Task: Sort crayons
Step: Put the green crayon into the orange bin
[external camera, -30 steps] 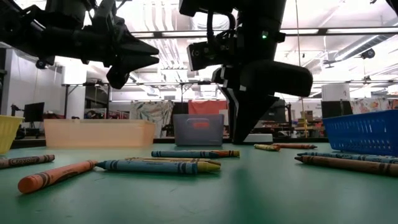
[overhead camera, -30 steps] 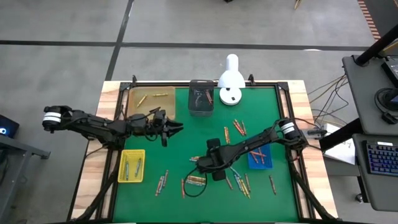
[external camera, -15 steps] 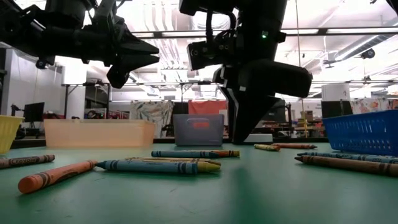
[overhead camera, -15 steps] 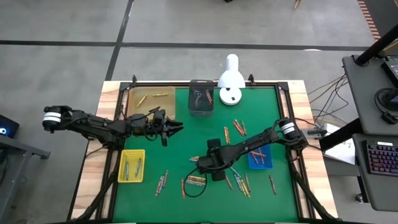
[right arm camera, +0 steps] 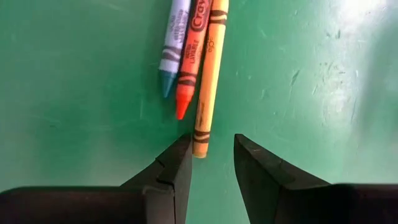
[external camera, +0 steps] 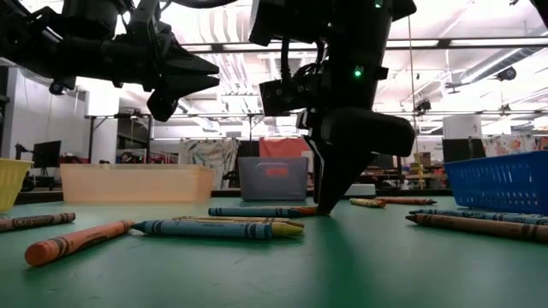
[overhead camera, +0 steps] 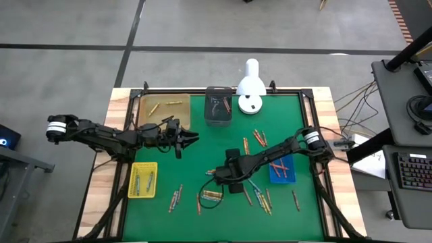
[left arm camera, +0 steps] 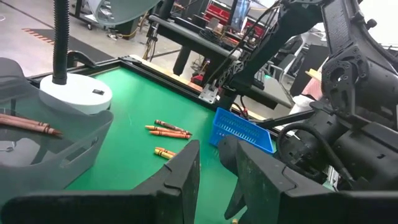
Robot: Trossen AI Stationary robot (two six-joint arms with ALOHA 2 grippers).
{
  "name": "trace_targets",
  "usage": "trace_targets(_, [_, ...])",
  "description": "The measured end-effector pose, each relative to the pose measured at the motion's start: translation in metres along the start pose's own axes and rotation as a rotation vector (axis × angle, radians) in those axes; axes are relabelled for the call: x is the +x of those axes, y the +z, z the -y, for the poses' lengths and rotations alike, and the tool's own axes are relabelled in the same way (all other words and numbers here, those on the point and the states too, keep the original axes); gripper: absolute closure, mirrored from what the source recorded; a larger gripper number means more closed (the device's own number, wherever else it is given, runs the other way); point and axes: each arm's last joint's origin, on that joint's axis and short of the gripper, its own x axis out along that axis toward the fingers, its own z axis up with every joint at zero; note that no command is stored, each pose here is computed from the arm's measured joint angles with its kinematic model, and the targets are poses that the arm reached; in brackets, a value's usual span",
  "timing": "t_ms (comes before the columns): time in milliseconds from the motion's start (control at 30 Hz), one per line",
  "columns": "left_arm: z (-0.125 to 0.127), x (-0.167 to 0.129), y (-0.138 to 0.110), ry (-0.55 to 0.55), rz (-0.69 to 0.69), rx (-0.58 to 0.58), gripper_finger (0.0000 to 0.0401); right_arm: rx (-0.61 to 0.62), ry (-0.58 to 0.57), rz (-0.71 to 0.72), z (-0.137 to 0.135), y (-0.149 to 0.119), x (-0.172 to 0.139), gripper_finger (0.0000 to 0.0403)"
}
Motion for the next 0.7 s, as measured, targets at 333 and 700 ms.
trace_targets(333, [0.0, 0.0, 0.0, 0.0, 0.0, -0.002, 0.0313, -0.002, 0.008, 0.037, 0.008, 0.001, 0.01, 0.0294])
trace_targets(700, [0.0, 0.0, 0.0, 0.0, 0.001, -0.002, 0.0313, 0.058, 0.063, 0.042, 0.026, -0.003, 0.024, 0.0357])
